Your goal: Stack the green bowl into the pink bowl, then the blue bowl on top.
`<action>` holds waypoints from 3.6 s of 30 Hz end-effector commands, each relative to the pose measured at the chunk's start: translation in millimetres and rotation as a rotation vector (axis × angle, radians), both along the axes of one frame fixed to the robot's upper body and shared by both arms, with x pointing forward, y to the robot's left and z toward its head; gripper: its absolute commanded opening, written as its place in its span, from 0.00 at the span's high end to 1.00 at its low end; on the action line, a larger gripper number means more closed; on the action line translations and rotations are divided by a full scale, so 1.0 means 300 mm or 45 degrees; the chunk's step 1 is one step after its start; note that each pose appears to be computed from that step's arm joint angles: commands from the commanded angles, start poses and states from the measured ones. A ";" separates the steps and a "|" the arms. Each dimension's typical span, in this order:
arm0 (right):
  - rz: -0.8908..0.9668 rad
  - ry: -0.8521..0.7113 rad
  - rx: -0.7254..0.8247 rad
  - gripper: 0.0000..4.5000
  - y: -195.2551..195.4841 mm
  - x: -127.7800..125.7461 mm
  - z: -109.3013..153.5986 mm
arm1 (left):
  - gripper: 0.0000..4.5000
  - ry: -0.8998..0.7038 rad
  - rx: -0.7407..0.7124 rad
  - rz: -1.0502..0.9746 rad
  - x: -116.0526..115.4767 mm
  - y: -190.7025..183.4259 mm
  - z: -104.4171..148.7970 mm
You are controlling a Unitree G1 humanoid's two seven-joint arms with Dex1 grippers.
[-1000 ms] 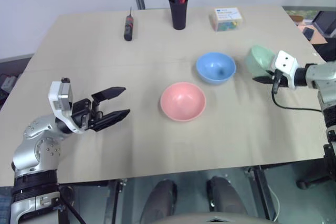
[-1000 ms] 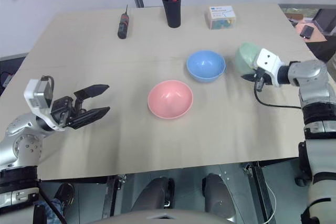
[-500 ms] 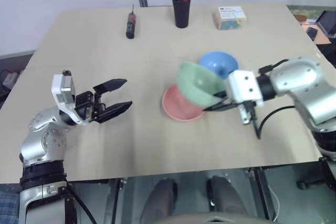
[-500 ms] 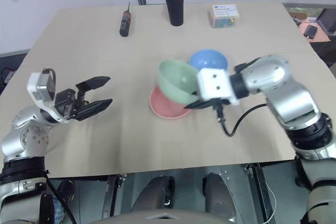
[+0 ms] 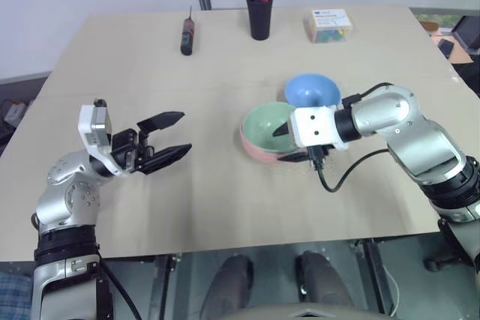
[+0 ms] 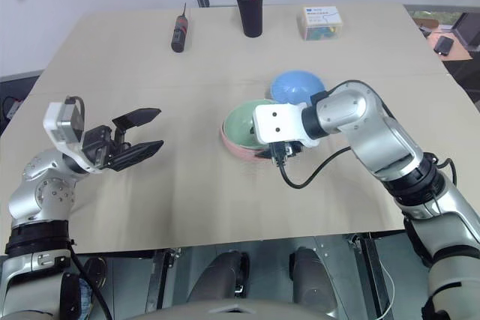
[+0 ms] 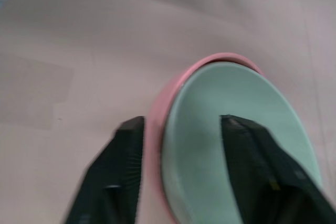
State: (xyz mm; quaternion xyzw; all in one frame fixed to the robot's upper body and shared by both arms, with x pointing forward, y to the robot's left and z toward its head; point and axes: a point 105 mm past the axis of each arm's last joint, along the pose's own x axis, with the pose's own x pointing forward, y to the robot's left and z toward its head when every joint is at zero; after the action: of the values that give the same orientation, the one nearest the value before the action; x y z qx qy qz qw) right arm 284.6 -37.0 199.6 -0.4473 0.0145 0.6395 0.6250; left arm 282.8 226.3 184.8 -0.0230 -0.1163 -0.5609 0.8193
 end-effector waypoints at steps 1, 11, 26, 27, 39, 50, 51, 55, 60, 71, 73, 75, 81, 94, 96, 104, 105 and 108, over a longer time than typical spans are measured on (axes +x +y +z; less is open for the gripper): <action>0.023 -0.099 0.088 0.17 0.024 -0.018 0.076 | 0.00 -0.038 0.012 -0.015 -0.003 -0.001 0.018; -0.279 -0.218 0.107 0.01 -0.140 0.144 0.138 | 0.00 -0.062 -0.036 -0.037 0.000 -0.008 0.034; -0.363 -0.236 0.029 0.01 -0.127 0.346 -0.039 | 0.00 -0.061 -0.046 -0.043 -0.002 -0.016 0.032; -0.377 -0.226 0.032 0.06 -0.128 0.357 -0.051 | 0.00 -0.061 -0.045 -0.041 -0.003 -0.015 0.032; -0.410 -0.227 0.025 0.99 -0.151 0.389 -0.065 | 0.00 -0.061 -0.045 -0.033 -0.009 -0.011 0.033; -0.274 -0.378 0.152 0.99 -0.108 0.338 0.125 | 0.00 -0.057 -0.046 -0.054 -0.006 -0.020 0.032; -0.222 -0.381 0.170 0.99 -0.088 0.310 0.155 | 0.00 -0.058 -0.049 -0.057 -0.007 -0.019 0.033; -0.016 -0.352 0.238 0.99 0.000 0.180 0.238 | 0.00 -0.078 -0.045 -0.064 -0.001 -0.011 0.042; 0.187 -0.263 0.167 0.99 0.051 0.030 0.207 | 0.00 -0.086 -0.044 -0.072 0.005 -0.005 0.043; 0.268 -0.159 0.138 0.84 0.094 -0.085 0.166 | 0.00 -0.095 -0.040 -0.089 0.019 0.001 0.044; 0.266 -0.145 0.126 0.72 0.091 -0.092 0.165 | 0.00 -0.093 -0.038 -0.090 0.021 0.001 0.043; 0.257 -0.154 0.146 0.53 0.092 -0.093 0.172 | 0.00 -0.078 -0.036 -0.071 0.031 0.000 0.040; 0.141 -0.127 0.248 0.33 0.064 -0.071 0.208 | 0.00 -0.058 0.004 -0.012 0.054 -0.011 0.026; -0.403 0.203 0.797 0.33 -0.481 -0.030 0.084 | 0.00 -0.033 0.163 0.248 0.008 0.028 -0.090; -0.428 0.219 0.873 0.33 -0.546 -0.041 0.025 | 0.00 -0.032 0.161 0.238 -0.001 0.020 -0.097; -0.423 0.216 0.929 0.33 -0.618 -0.055 -0.105 | 0.00 -0.047 0.165 0.216 -0.001 -0.005 -0.105; -0.433 0.217 0.929 0.33 -0.624 -0.052 -0.116 | 0.00 -0.054 0.164 0.214 0.001 -0.006 -0.105; -0.444 0.208 0.943 0.33 -0.636 -0.040 -0.131 | 0.00 -0.066 0.160 0.210 0.004 -0.011 -0.102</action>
State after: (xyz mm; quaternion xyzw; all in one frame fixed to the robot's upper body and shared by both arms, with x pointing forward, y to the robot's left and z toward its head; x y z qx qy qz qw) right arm 272.5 -225.0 151.8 -0.1172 -0.0666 0.5224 0.8420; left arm 284.1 225.3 142.4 0.0356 -0.0801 -0.4941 0.8649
